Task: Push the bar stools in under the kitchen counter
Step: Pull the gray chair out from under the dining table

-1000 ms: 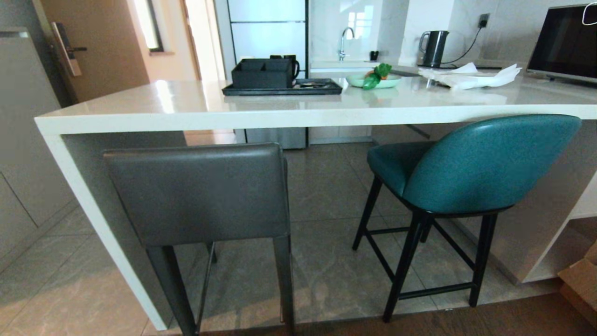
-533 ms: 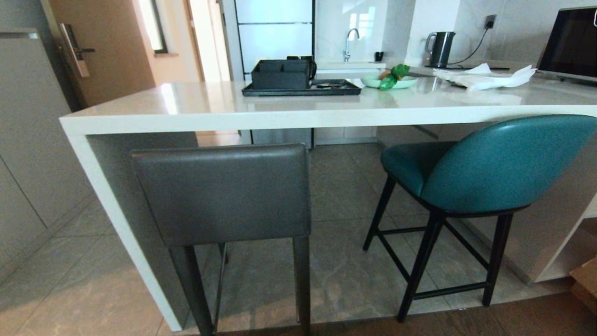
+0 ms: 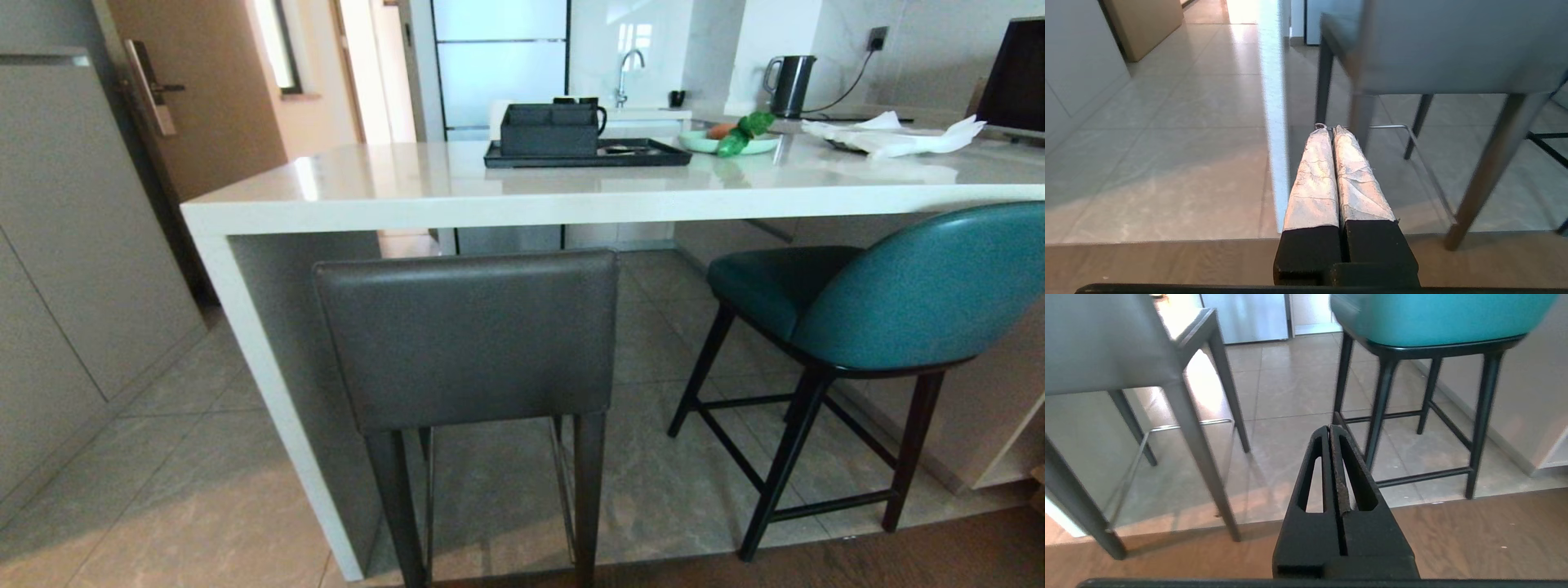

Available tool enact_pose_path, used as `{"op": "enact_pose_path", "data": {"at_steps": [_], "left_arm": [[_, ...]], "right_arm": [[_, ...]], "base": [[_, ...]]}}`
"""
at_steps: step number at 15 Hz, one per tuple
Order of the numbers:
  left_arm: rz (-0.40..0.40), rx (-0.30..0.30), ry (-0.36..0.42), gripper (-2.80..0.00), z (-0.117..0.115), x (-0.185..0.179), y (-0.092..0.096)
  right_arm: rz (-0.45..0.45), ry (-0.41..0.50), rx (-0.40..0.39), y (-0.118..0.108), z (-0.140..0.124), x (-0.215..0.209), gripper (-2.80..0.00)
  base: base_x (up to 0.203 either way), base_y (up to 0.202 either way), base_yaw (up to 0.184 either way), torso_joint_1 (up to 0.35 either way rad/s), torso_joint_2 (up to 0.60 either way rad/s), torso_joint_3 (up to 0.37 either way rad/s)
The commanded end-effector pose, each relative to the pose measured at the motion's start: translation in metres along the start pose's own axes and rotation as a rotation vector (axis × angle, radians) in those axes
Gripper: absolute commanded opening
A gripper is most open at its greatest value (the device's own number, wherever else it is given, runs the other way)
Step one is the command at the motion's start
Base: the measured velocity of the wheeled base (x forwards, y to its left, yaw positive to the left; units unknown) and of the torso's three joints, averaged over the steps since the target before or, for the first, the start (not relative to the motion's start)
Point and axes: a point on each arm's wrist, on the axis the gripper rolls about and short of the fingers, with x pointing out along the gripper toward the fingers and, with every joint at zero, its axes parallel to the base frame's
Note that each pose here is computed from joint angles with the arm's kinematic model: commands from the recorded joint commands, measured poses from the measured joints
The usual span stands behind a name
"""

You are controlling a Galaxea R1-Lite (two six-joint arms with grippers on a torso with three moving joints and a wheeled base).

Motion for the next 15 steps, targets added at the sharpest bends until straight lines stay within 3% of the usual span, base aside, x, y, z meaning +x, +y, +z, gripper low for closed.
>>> {"op": "enact_pose_path", "data": {"at_steps": [1, 3, 15], "left_arm": [[0.000, 0.000, 0.003, -2.80, -0.0008, 0.0002, 0.0000], [0.000, 0.000, 0.003, -2.80, -0.0008, 0.0002, 0.0000], [0.003, 0.022, 0.000, -2.80, -0.0002, 0.0001, -0.0001]], "right_arm": [[0.000, 0.002, 0.000, 0.0000, -0.0008, 0.0002, -2.80], [0.000, 0.002, 0.000, 0.0000, -0.0008, 0.0002, -2.80], [0.000, 0.002, 0.000, 0.0000, -0.0008, 0.0002, -2.80]], "base": [[0.000, 0.194, 0.001, 0.003, 0.01, -0.002], [0.000, 0.131, -0.001, 0.001, 0.01, 0.001], [0.000, 0.000, 0.000, 0.000, 0.00, 0.000]]}}
